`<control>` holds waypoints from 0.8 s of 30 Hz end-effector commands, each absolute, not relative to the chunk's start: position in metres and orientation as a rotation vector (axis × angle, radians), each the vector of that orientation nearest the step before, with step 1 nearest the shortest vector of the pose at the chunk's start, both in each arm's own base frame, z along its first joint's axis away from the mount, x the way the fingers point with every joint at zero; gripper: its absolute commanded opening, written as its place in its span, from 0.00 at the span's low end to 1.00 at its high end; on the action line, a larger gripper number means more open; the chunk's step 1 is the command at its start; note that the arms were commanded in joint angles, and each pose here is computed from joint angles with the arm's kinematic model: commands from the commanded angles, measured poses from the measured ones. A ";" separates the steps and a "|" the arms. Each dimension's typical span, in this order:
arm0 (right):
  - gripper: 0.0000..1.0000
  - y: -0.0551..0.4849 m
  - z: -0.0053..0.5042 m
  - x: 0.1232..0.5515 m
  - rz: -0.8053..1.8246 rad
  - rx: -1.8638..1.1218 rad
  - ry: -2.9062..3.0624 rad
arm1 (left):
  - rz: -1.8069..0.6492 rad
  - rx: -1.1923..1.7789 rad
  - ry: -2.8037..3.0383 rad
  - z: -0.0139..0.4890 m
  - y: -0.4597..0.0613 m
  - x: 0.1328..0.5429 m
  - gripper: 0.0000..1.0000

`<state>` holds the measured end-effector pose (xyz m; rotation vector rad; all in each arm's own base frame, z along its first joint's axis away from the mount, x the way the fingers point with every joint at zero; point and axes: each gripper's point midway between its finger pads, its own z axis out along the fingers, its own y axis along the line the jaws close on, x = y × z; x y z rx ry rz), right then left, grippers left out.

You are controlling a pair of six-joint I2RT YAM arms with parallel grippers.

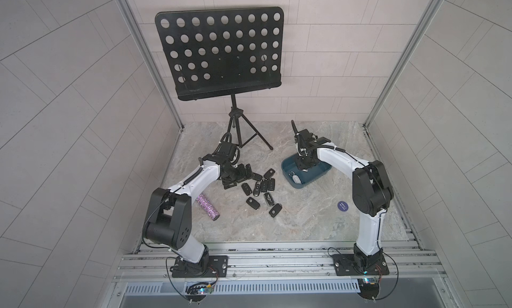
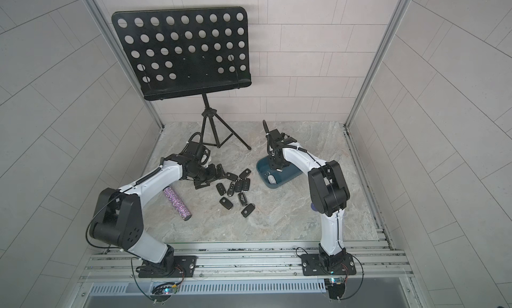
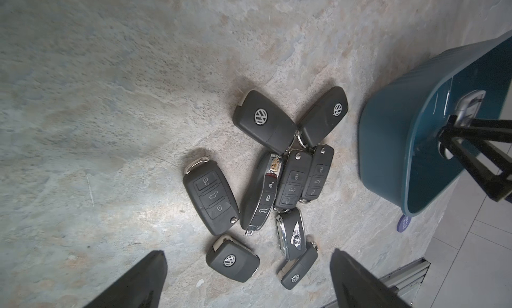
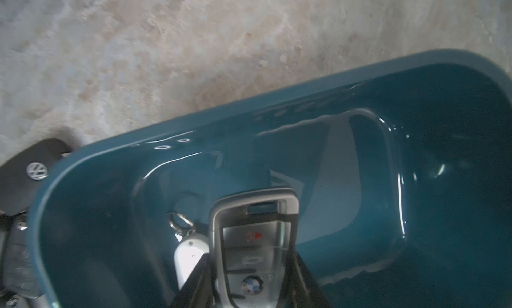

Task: Place the car key into the storage box
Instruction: Place the car key in the storage box.

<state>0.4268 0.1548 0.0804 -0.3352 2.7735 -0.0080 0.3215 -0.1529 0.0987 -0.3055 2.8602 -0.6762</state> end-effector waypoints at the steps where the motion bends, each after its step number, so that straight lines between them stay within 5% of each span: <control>1: 0.31 0.158 0.076 0.432 -0.028 -0.431 2.751 | -0.627 -0.289 2.881 0.099 -0.149 0.320 1.00; 24: 0.33 0.179 0.037 0.429 0.011 -0.682 2.759 | -0.587 -0.337 2.895 0.095 -0.144 0.317 1.00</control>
